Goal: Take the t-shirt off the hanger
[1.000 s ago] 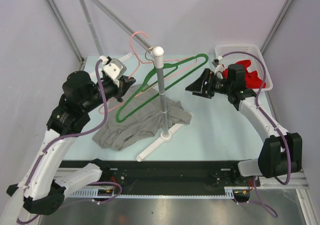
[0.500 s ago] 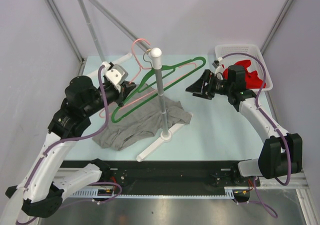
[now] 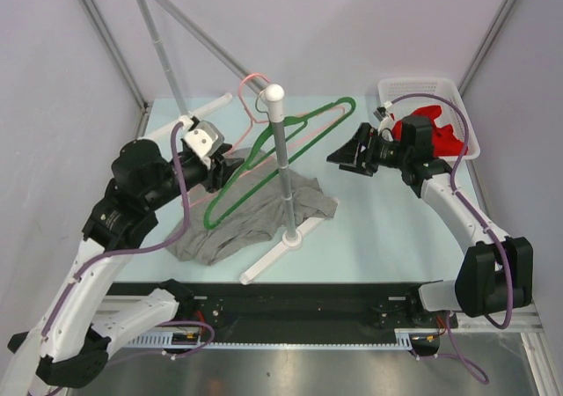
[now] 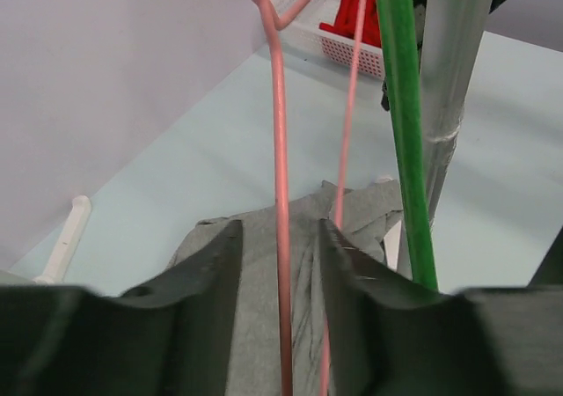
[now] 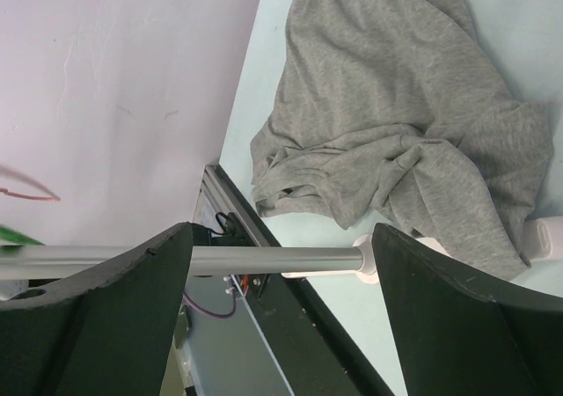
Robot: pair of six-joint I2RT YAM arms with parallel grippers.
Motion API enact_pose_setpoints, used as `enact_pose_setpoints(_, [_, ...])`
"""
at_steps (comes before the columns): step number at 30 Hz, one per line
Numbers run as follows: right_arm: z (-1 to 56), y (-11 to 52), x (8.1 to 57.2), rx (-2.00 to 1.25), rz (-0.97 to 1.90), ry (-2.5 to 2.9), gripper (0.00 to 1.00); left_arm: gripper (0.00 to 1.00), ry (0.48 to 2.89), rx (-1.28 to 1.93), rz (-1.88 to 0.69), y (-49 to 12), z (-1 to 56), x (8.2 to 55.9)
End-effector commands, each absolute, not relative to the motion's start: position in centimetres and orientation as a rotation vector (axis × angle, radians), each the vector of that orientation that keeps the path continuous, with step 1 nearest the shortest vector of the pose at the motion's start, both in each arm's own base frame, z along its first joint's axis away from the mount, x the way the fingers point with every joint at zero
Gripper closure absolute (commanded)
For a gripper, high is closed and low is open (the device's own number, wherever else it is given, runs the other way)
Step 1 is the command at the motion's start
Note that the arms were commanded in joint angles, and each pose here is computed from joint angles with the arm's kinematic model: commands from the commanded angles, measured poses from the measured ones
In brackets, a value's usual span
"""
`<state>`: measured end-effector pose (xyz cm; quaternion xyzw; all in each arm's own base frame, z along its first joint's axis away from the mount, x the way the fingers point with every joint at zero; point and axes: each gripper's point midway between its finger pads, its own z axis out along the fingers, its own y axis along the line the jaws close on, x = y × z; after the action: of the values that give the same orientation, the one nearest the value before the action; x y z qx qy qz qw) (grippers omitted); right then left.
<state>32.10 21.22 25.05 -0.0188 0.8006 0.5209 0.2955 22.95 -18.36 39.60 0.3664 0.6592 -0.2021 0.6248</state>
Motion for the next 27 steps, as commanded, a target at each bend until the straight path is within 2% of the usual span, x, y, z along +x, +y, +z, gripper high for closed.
enact_pose_setpoints(1, [26.3,21.0,31.9,-0.071,1.378,2.083,0.12,0.42,1.405,0.767,-0.420,-16.8,42.2,21.9])
enact_pose_setpoints(7, [26.5,21.0,31.7,-0.074,1.371,2.084,0.12,0.25,1.336,0.655,-0.373,-14.6,44.8,20.9])
enact_pose_setpoints(15, [26.5,20.9,31.6,-0.073,1.367,2.083,0.12,0.18,1.303,0.640,-0.446,-14.6,46.5,19.1])
enact_pose_setpoints(16, [26.5,20.9,31.5,-0.072,1.365,2.083,0.12,0.13,1.303,0.632,-0.458,-14.6,46.7,18.9])
enact_pose_setpoints(17, [26.5,20.9,31.5,-0.072,1.363,2.084,0.12,0.04,1.296,0.621,-0.463,-14.3,47.0,18.6])
enact_pose_setpoints(18, [26.5,20.8,31.5,-0.069,1.358,2.085,0.12,0.00,1.294,0.595,-0.458,-13.9,47.5,18.5])
enact_pose_setpoints(21, [26.0,20.7,31.6,-0.062,1.350,2.098,0.12,0.00,1.297,0.452,-0.460,-12.0,48.8,18.0])
enact_pose_setpoints(23, [25.8,20.7,31.7,-0.056,1.345,2.100,0.12,0.00,1.340,0.218,-0.437,-9.2,49.1,18.6])
enact_pose_setpoints(27, [25.6,20.8,32.2,-0.046,1.330,2.105,0.11,0.00,1.472,-0.122,-0.383,-5.1,45.6,19.2])
